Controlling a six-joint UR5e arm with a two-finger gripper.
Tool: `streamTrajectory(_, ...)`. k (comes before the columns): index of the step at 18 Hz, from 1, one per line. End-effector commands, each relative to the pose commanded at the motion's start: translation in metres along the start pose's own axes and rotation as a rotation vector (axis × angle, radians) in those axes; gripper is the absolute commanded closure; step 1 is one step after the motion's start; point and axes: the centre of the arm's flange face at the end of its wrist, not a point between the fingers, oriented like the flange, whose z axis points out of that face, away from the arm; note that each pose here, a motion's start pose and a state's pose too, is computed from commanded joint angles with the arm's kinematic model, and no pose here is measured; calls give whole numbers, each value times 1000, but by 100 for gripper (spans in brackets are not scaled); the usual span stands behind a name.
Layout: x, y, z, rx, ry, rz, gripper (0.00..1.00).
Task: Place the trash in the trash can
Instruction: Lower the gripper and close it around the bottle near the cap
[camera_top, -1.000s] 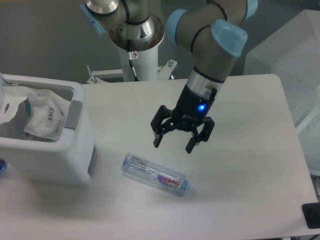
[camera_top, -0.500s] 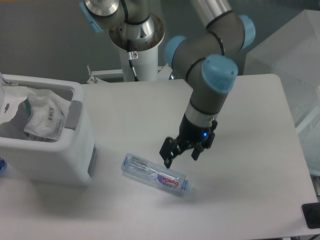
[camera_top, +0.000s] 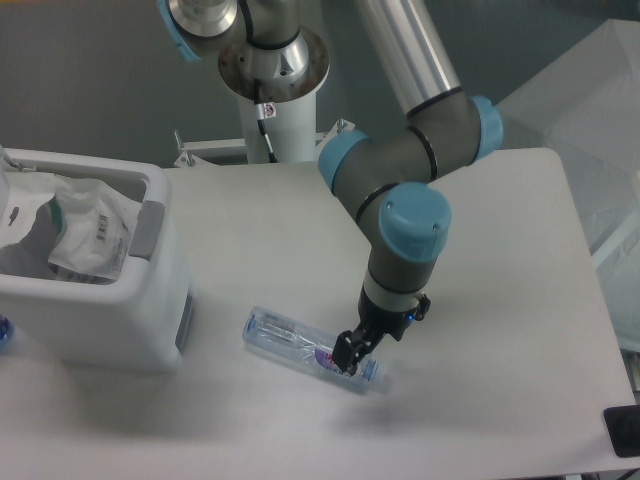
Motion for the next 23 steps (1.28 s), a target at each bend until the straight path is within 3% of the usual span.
streamTrajectory(3, 3, -13, 10, 16, -38, -69, 0)
streamTrajectory(23, 10, 4, 59, -34, -109, -172, 0)
